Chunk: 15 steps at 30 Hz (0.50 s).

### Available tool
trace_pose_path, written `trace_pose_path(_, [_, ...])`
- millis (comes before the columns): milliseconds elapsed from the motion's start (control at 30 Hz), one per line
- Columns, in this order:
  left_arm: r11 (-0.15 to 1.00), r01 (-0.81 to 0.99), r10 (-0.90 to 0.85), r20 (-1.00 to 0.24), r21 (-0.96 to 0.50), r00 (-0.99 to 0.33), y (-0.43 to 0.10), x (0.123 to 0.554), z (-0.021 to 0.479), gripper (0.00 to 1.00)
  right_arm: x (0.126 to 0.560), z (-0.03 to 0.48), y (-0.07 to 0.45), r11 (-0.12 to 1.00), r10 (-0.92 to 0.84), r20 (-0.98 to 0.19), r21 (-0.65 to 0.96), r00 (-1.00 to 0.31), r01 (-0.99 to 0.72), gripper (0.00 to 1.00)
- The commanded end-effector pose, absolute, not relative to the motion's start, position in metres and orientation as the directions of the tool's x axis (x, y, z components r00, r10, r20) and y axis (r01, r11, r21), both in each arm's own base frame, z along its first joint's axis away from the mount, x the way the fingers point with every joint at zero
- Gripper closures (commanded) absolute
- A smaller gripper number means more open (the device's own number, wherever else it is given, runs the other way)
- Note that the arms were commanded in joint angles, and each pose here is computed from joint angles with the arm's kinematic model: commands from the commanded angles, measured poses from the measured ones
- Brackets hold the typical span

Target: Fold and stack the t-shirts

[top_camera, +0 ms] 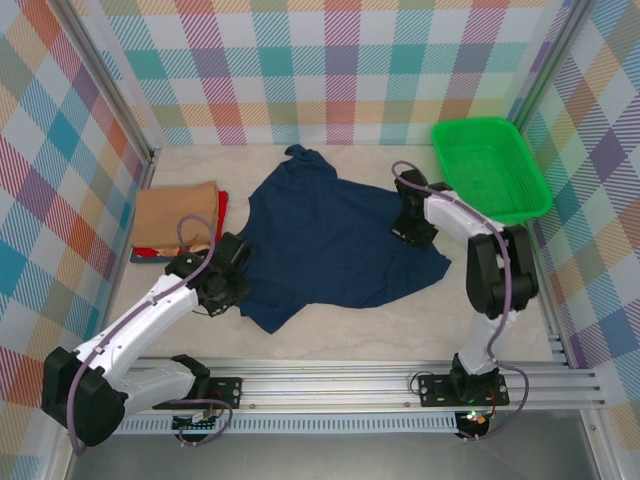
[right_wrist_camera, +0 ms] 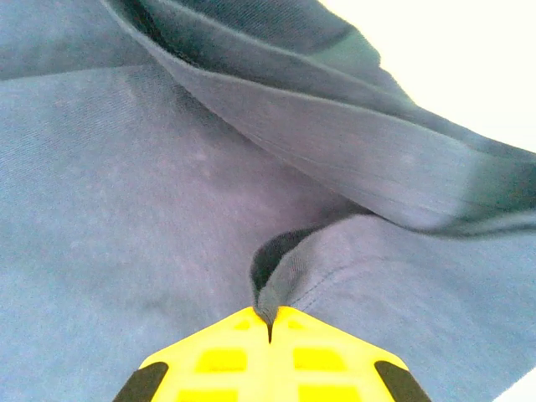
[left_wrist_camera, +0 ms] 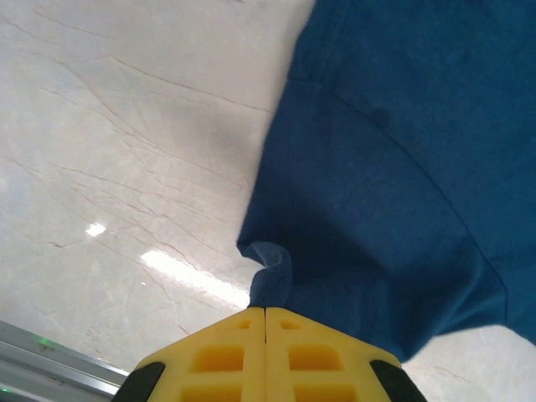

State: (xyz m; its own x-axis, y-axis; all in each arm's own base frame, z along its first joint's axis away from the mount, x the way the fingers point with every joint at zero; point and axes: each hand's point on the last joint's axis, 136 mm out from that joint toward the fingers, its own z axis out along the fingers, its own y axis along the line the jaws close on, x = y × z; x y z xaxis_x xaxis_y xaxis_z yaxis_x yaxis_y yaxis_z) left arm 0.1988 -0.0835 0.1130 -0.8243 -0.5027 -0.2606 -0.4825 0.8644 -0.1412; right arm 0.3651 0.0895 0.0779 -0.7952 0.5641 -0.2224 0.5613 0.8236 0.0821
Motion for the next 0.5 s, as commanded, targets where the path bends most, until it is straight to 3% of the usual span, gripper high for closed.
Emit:
trace_pose_path(0, [0.909, -0.384, -0.409, -0.16, -0.165, -0.899, -0.104, 0.184, 0.096, 1.0, 0.328, 0.103, 0.064, 0.803, 0.573, -0.261, -0.008, -0.777, 0.596, 1.0])
trace_pose_path(200, [0.913, -0.284, -0.323, -0.092, -0.294, -0.942, -0.153, 0.203, 0.078, 1.0, 0.283, 0.105, 0.014, 0.745, 0.633, -0.265, -0.048, -0.728, 0.665, 1.0])
trace_pose_path(467, [0.922, -0.243, -0.284, -0.098, -0.303, -0.954, -0.176, 0.227, 0.073, 1.0, 0.276, 0.111, -0.031, 0.694, 0.682, -0.291, -0.031, -0.671, 0.719, 1.0])
